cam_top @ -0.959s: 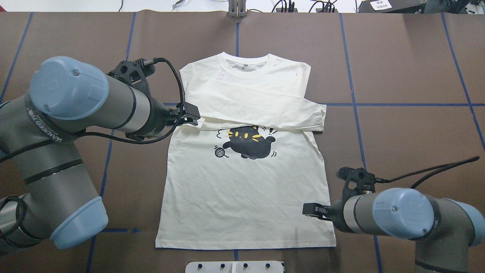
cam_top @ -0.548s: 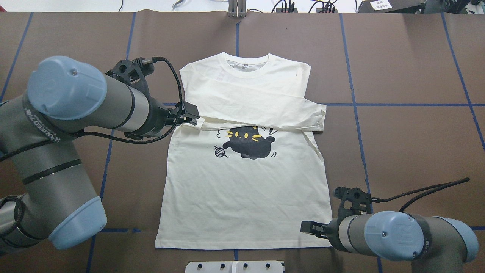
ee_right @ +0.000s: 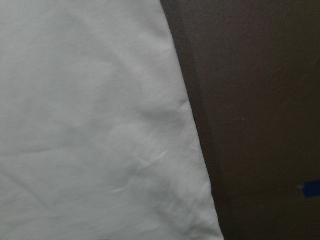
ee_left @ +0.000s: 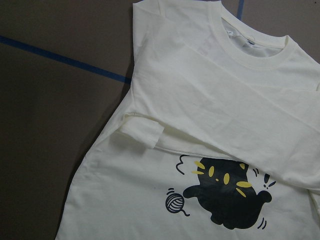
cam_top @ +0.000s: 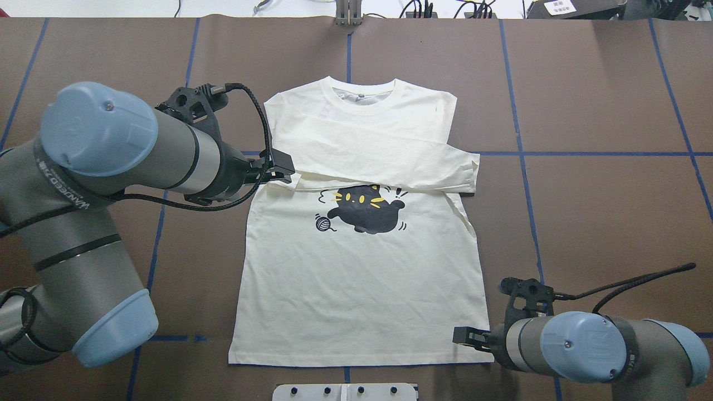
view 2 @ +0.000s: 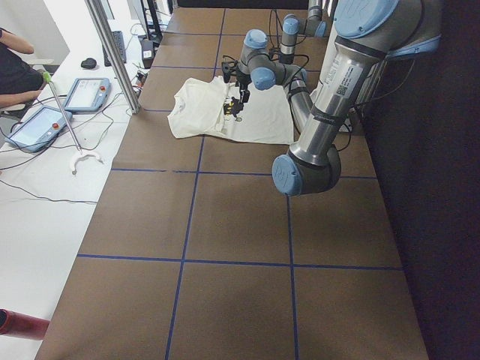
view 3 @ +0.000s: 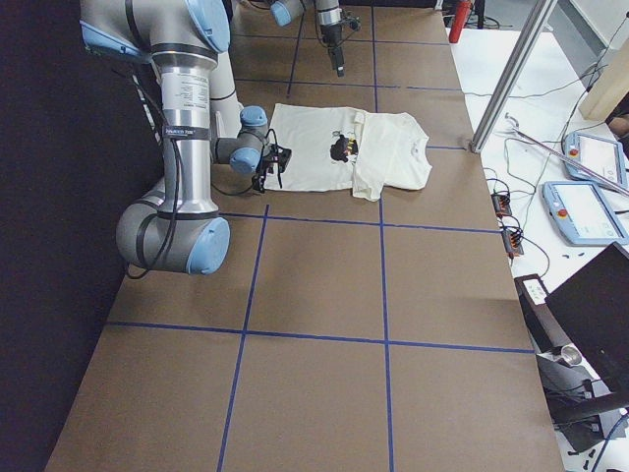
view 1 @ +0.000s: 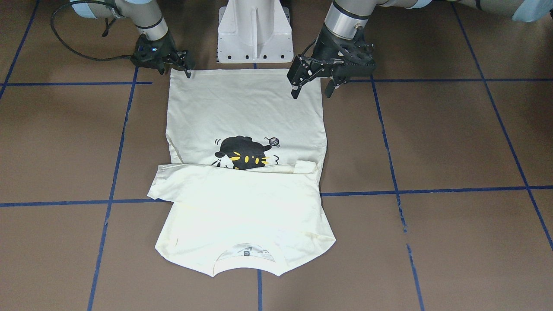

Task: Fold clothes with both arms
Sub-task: 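Move both grippers to the hem corners nearest the robot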

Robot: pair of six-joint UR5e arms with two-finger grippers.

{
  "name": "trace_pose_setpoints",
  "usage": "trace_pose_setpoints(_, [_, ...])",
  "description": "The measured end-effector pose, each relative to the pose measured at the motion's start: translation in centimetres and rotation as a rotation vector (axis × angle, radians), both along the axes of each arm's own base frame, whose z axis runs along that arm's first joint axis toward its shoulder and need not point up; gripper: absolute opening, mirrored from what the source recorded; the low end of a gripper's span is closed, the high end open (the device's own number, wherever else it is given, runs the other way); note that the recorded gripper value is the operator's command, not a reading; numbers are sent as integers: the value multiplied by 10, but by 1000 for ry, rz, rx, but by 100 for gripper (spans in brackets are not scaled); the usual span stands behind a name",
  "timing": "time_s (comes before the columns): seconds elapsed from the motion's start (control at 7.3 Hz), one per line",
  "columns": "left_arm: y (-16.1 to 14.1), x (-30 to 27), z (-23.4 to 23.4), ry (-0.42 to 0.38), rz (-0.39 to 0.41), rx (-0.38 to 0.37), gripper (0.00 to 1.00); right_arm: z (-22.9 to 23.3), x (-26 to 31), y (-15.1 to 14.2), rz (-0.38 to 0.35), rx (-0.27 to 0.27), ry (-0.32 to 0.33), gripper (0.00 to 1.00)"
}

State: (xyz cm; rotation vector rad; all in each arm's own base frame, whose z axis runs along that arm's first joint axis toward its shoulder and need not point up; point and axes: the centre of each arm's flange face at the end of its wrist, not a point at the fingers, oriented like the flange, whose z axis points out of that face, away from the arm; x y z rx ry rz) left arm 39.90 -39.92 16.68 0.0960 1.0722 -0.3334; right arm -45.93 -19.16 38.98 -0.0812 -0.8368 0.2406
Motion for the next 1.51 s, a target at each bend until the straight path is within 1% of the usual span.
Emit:
trace_pose_setpoints(0.14, [0,0,0,1,1,1,100,4,-1,0,-1,-2,8,70])
trace_pose_setpoints(0.27, [1,0,0,1,1,1,100,6,-2,1,1,-4,12,45])
trace_pose_setpoints(0.41, [1,0,-1,2,1,1,100,6,-2,1,2,-7,13,26])
trace_pose_setpoints(0.55, [1,1,-1,2,2,1,100,6,-2,1,1,-10,13,10])
trace_pose_setpoints(0.68, [1,1,-1,2,2,1,100,6,-2,2,0,-12,12,1])
trace_pose_setpoints(1.23, [1,4,6,-5,7,-9,100,-2,1,1,5,-6,-9,0])
trace_pose_setpoints(1.37, [7,8,14,-8,9,-38,100,-11,5,1,14,0,-28,0])
trace_pose_setpoints(1.51, [25,21,30,-13,19,-100,100,-24,11,0,22,5,-55,0])
